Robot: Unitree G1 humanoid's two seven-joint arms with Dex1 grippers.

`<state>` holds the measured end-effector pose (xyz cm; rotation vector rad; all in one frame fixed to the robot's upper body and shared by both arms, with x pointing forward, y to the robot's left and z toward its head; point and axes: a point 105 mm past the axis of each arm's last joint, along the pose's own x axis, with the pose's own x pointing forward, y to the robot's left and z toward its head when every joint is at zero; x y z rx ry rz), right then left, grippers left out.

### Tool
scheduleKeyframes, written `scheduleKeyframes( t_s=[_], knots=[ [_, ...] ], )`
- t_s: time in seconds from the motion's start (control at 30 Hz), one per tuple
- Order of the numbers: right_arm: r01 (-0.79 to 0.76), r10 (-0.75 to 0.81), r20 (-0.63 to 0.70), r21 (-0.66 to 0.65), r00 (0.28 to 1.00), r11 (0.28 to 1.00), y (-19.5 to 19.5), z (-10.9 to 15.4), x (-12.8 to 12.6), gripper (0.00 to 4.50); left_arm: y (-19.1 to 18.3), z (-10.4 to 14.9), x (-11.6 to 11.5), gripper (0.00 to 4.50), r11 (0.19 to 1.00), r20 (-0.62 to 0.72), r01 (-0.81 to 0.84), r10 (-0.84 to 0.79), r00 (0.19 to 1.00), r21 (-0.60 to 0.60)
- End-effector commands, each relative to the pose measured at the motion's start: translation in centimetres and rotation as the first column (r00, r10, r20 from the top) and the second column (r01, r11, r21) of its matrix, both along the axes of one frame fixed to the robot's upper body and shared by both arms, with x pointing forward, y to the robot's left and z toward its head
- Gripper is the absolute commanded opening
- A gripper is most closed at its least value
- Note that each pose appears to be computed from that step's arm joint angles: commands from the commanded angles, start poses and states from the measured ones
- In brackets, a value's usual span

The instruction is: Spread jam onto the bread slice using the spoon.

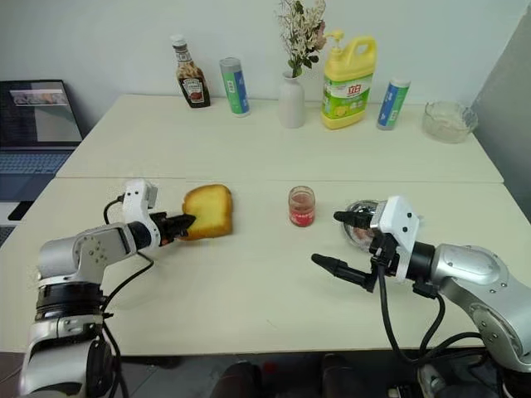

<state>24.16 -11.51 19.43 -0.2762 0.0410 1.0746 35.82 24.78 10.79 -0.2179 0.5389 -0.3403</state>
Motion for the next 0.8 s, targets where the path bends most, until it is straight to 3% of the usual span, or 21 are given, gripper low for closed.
scheduleKeyframes(
  t_s=[0.03, 0.13, 0.3, 0.4, 0.7, 0.8],
  knots=[
    [-0.012, 0.012, 0.014, -0.011, 1.0, 1.0, -0.8, 0.9, -0.9, 4.5, -1.8, 1.5, -2.5, 0.01, 0.986, 0.002, 0.164, -0.164, 0.986, -0.001],
    [-0.016, 0.015, -0.027, -0.029, 1.0, 0.999, -1.4, 0.6, -1.5, 4.5, -2.8, 1.8, -4.6, 0.01, 0.967, -0.02, 0.255, -0.255, 0.967, 0.015],
    [-0.047, 0.034, -0.12, -0.099, 0.992, 0.994, -2.4, -1.0, -2.8, 4.5, -5.4, -0.4, -8.4, 0.01, 0.925, -0.092, 0.372, -0.365, 0.926, 0.08],
    [-0.093, 0.07, -0.165, -0.134, 0.984, 0.987, -2.2, -1.8, -3.9, 4.5, -9.6, -0.9, -9.9, 0.01, 0.897, -0.054, 0.442, -0.44, 0.897, 0.03],
    [-0.127, 0.094, -0.184, -0.178, 0.978, 0.976, -2.0, -2.8, -4.6, 4.5, -14.2, -0.6, -10.4, 0.01, 0.885, 0.013, 0.465, -0.466, 0.885, 0.006],
    [-0.129, 0.096, -0.183, -0.178, 0.978, 0.976, -2.0, -2.8, -4.5, 4.5, -13.9, -1.1, -10.4, 0.01, 0.893, 0.001, 0.448, -0.448, 0.894, 0.039]
  ],
)
